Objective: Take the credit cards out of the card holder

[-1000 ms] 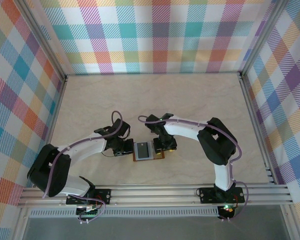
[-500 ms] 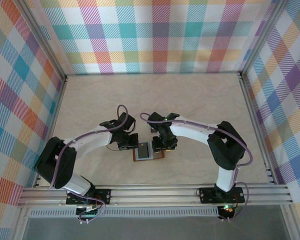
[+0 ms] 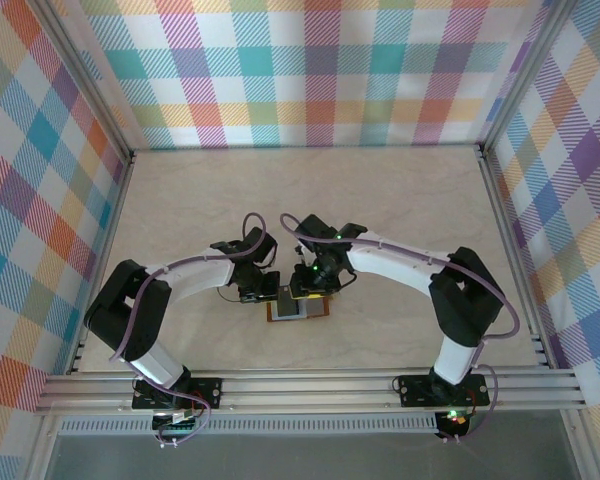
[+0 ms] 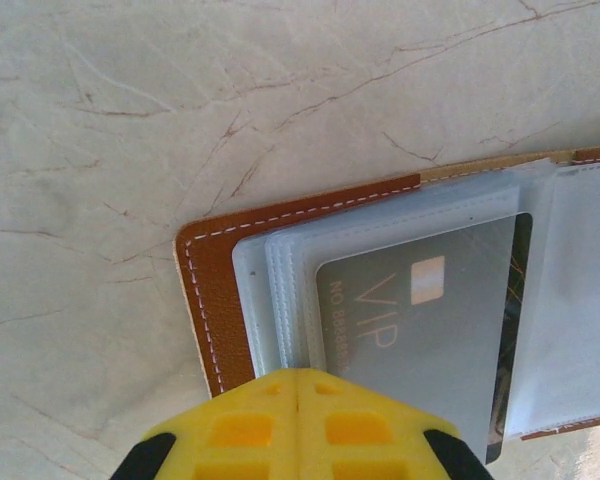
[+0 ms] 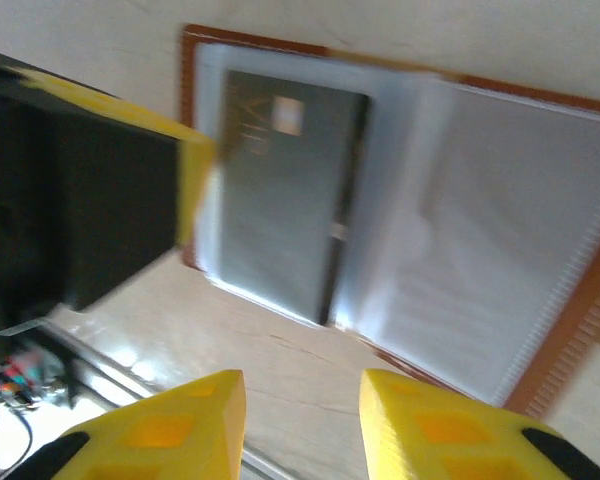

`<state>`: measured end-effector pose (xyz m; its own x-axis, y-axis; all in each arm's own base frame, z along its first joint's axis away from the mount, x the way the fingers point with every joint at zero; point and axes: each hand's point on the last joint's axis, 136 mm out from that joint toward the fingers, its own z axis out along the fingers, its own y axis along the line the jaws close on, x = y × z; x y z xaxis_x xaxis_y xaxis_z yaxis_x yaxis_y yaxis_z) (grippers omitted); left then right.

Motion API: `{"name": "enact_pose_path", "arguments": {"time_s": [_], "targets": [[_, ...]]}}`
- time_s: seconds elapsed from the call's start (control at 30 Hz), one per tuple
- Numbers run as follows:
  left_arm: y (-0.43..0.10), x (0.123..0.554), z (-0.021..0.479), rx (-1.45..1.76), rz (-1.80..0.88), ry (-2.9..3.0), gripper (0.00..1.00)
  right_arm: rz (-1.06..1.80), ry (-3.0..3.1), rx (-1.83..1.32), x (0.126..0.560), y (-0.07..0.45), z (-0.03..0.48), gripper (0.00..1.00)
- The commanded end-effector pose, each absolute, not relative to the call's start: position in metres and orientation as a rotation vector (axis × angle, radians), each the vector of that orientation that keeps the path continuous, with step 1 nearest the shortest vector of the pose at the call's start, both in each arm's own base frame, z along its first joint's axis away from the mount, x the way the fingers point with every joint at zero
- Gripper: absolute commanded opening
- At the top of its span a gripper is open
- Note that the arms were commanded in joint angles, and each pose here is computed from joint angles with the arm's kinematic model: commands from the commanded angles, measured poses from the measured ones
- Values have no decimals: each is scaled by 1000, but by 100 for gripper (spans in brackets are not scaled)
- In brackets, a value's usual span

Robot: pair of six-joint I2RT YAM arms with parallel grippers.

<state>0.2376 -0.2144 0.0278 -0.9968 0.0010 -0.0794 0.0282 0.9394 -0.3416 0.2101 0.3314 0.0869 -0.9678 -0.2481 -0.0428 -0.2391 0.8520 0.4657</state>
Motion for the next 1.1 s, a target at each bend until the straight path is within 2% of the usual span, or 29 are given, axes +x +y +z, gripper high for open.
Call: {"name": "enact_pose_path", "arguments": {"time_s": [0.0, 0.63, 0.9, 1.07], "targets": [[-210, 235, 24, 70, -466, 3039, 6, -936, -2894, 360, 212, 357, 77, 34], [-206, 231, 22, 71, -434, 3052, 5, -787, -2898, 311, 218, 343, 24, 32], [-204, 231, 23, 77, -418, 3051, 5, -674, -2945, 300, 219, 328, 17, 31], [-199, 230, 26, 85, -387, 3043, 5, -679, -2977, 313, 221, 325, 31, 30]]}}
